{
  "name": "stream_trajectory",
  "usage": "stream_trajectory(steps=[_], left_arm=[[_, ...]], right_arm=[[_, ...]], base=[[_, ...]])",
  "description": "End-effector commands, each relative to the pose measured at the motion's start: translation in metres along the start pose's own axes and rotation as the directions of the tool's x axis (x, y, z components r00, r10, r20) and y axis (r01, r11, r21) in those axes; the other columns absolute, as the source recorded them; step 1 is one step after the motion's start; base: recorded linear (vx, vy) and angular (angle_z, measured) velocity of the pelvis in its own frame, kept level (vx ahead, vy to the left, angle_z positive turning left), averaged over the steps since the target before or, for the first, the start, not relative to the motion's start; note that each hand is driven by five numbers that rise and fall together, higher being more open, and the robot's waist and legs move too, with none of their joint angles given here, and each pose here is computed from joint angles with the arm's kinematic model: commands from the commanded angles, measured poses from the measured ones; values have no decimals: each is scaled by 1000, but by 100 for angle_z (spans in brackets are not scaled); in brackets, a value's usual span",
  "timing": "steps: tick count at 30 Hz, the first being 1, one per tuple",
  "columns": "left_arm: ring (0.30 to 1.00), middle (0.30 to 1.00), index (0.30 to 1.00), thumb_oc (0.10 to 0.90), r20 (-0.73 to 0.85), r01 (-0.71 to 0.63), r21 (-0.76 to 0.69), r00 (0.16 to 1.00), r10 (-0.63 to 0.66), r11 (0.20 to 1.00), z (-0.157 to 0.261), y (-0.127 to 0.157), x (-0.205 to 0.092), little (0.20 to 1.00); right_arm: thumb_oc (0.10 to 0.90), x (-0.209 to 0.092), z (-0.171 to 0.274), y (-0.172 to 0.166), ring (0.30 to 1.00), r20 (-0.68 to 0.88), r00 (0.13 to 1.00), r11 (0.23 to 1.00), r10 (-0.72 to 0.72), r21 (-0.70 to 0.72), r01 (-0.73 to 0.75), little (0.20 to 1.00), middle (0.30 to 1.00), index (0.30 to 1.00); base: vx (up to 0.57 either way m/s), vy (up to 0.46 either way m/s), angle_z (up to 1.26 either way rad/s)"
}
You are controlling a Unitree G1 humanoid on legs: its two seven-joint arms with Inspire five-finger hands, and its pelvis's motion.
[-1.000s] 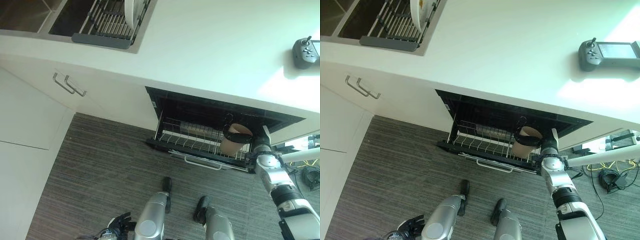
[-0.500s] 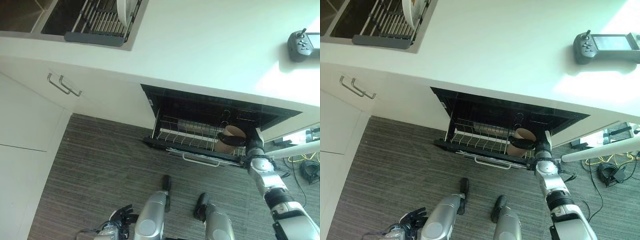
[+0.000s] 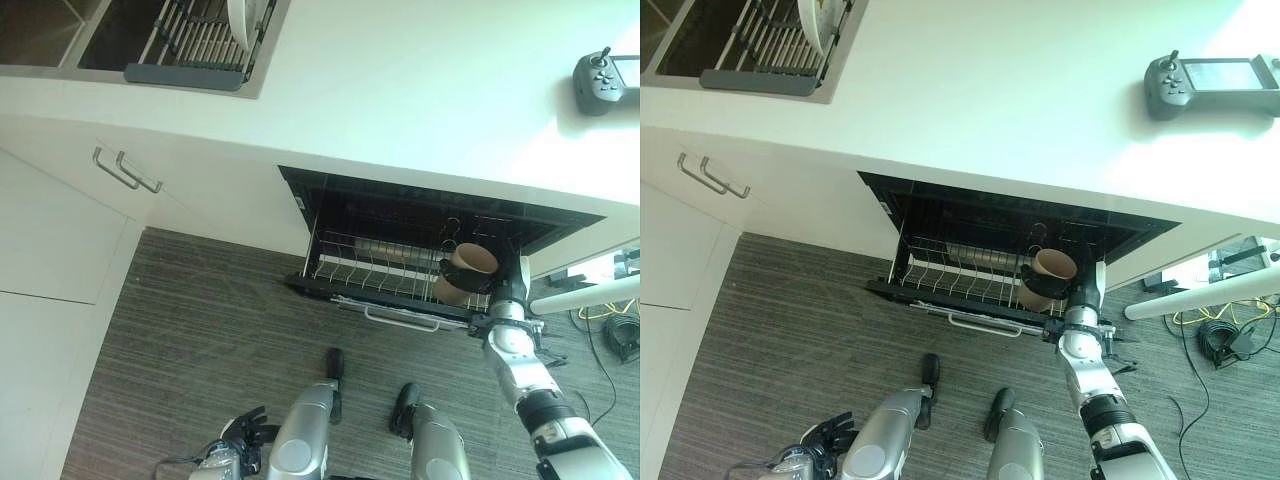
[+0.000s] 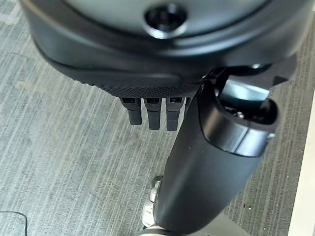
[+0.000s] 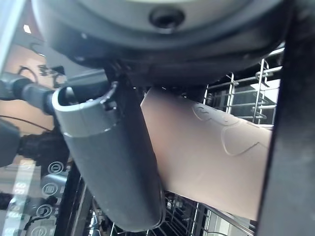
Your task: Place the dishes in the dishwasher.
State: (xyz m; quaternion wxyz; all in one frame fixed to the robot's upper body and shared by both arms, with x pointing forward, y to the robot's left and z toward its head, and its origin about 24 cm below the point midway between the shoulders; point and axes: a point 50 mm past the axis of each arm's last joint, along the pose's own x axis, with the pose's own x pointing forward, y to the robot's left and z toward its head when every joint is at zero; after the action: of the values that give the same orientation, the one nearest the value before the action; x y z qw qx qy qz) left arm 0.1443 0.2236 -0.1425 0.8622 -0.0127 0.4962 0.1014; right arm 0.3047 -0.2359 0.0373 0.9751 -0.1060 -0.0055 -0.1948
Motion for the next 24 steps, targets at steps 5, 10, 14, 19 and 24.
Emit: stream_trajectory(steps=[5,10,14,19,24], left_arm=[[900,900,900,800,-83,14,-15,996,-15,1000,-39,-8,-8,900],[900,900,900,800,-78,21,1,997,-21,1000,-36,-6,-7,900],[900,900,900,800,-69,24,26,997,-22,999,-30,-4,-6,900],[900,900,900,800,-66,27,60,998,-23,998,-27,-4,-5,900],[900,900,900,800,-67,46,65,997,-41,997,-25,-10,-4,900]], right_arm=[[800,-2,19,-29,900,193,976,992,-99,-63,113,900,900,900],[800,-3,-3,-19,900,36,998,991,54,-124,-49,900,900,900],[800,-1,-19,-11,900,-68,990,919,126,-367,-142,900,900,900],[800,10,-22,-17,900,-159,987,970,-30,-244,-10,900,900,900],[800,27,21,-4,900,71,995,967,-75,-240,90,900,900,900]], base=[[3,8,-4],[-3,-4,-10],[-32,-30,2],[-13,-25,11],[-6,10,5]])
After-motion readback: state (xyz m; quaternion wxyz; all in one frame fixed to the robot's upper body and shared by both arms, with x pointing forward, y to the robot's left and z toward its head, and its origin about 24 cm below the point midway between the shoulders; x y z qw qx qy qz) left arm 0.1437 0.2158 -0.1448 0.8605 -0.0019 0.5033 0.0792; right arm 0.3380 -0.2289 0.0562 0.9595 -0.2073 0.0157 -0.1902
